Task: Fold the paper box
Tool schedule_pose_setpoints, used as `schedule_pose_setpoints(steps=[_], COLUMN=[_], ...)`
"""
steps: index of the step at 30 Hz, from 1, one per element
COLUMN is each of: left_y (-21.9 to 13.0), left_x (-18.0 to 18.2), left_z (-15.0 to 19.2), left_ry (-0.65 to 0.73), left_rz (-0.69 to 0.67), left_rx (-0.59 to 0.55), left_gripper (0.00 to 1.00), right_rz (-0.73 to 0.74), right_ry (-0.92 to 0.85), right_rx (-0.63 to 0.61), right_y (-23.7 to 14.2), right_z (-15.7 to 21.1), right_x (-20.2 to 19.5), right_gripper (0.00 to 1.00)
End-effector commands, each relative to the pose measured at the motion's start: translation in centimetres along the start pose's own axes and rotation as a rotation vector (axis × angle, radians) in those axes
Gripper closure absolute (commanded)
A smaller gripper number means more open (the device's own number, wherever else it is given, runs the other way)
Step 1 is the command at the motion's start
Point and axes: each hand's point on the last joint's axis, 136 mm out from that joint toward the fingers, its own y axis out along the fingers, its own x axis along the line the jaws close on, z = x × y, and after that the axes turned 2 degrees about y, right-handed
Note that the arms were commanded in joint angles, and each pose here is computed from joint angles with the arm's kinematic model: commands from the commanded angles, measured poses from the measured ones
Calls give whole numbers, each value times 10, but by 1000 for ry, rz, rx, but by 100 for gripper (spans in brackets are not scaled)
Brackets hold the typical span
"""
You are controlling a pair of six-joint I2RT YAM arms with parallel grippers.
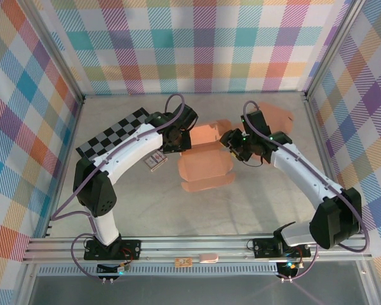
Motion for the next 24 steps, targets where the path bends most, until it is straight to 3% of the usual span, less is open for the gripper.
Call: schedule_pose_setpoints(steps=[1,10,15,24], left_y=[-8,-9,-10,-11], left_x=[0,0,1,-1], left_z=[-1,1,0,0], left_ry=[5,8,7,14], left_rz=[12,22,22,34], left_rx=[21,32,30,36], left_gripper=[100,100,100,100], right_rz=[-68,-41,-20,-3], right_ry=[-24,-80,-82,-65], right_rx=[-36,-52,-75,-68], right_y=[8,23,10,21], right_z=[-11,-20,-17,-13], right_x=[17,18,7,-9], right_gripper=[50,57,52,50])
